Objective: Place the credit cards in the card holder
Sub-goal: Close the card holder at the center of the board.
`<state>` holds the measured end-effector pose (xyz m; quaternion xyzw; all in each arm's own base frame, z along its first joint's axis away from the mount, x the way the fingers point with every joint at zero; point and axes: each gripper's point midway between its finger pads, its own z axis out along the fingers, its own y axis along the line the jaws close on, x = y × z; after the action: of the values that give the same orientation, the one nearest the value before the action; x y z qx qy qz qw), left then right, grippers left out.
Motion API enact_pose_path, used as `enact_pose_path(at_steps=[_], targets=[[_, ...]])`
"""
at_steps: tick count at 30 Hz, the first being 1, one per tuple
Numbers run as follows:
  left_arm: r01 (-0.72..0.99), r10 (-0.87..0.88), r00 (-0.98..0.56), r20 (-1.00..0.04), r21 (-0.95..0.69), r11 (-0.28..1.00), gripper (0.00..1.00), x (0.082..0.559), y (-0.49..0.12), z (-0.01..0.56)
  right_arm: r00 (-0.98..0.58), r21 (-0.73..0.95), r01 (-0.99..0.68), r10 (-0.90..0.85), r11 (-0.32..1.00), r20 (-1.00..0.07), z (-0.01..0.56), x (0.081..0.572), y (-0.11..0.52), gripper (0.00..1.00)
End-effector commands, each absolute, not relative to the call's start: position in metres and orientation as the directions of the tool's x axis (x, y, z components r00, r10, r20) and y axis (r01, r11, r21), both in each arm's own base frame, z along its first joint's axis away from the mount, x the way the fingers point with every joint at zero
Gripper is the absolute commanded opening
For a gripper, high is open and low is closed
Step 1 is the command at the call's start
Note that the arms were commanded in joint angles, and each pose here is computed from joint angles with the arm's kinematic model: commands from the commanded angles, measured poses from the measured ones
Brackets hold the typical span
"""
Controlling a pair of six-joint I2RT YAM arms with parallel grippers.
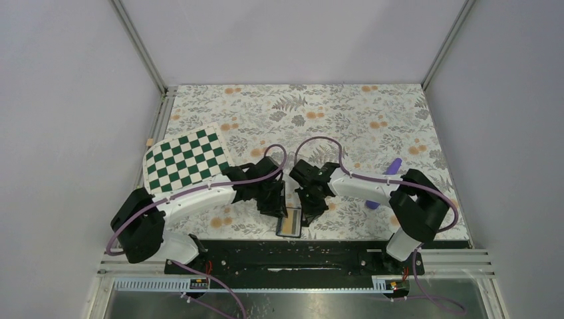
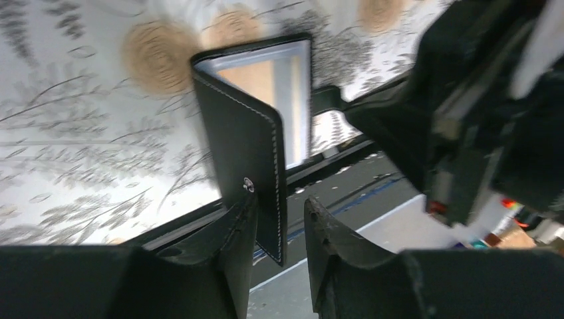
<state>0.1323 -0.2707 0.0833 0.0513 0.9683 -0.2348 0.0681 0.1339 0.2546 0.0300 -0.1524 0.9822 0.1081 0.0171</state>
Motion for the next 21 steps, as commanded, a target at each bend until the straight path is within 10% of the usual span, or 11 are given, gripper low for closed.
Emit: enact_pose_path(at_steps=[1,21], targets=[[0.129,0.05,-0.989,-0.141,-0.639,0.758,0.33,0.135,-0.319,0.104,-0.964,0.267,-0.265,-0.258,0.927,-0.06,0.034,0.128,0.26,0.0],[0.083,0.036,-0.996,-0.083,-0.667,0.741,0.28,0.126,-0.322,0.069,-0.97,0.353,-0.242,-0.23,0.904,-0.077,0.046,0.13,0.264,0.0]])
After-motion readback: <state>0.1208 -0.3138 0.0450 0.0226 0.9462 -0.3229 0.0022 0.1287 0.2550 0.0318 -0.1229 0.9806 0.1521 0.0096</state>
